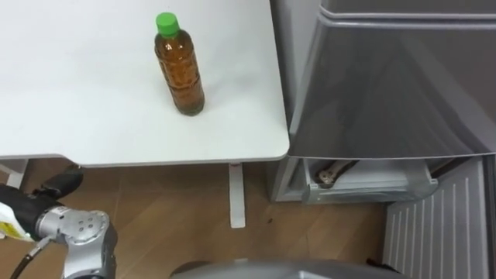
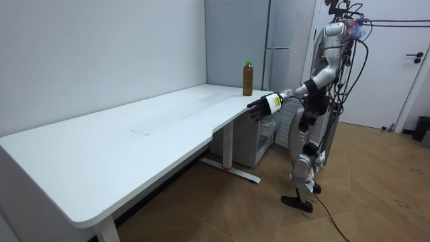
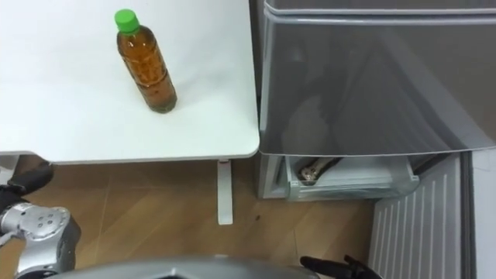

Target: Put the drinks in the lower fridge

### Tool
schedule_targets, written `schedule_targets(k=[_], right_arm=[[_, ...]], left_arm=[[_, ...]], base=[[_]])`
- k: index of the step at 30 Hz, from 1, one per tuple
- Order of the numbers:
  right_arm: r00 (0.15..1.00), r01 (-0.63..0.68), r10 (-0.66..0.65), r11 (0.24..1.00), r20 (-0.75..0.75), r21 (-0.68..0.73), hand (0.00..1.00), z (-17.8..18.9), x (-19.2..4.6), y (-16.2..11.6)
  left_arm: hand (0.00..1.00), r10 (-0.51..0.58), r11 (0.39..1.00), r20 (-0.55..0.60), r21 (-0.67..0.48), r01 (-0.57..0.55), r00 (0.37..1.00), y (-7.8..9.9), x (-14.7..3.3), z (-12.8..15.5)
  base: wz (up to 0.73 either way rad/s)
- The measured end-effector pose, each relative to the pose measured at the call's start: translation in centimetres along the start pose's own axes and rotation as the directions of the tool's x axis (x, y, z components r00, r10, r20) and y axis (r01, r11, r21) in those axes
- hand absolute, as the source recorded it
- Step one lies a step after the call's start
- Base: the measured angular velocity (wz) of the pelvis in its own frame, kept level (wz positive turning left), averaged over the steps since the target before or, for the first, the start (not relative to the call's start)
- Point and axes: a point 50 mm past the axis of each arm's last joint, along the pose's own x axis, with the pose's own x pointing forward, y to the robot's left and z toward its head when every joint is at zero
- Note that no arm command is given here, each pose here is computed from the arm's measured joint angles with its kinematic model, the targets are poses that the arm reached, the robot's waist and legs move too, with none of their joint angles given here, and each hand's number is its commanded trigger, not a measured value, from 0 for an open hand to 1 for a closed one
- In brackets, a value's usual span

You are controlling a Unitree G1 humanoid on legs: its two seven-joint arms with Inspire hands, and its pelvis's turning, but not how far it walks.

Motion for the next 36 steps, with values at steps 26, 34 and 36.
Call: schedule_targets(k=[26,34,36], right_arm=[[0.999,-0.035,0.035,0.999,0.025,0.004,0.0,0.6,0.1,0.2],[0.998,-0.052,0.052,0.999,0.023,-0.001,0.0,0.8,0.1,0.4],[0.998,-0.053,0.053,0.999,0.027,0.003,0.0,0.9,0.1,0.3]], left_arm=[[0.0,-0.425,0.814,0.502,-0.152,0.561,0.753,-3.6,-2.6,12.6],[0.0,-0.568,0.709,0.464,-0.145,0.691,0.68,-4.9,-3.6,12.3],[0.0,-0.604,0.68,0.457,-0.132,0.721,0.653,-5.2,-3.8,12.3]], base=[[0.01],[-0.03],[-0.07]])
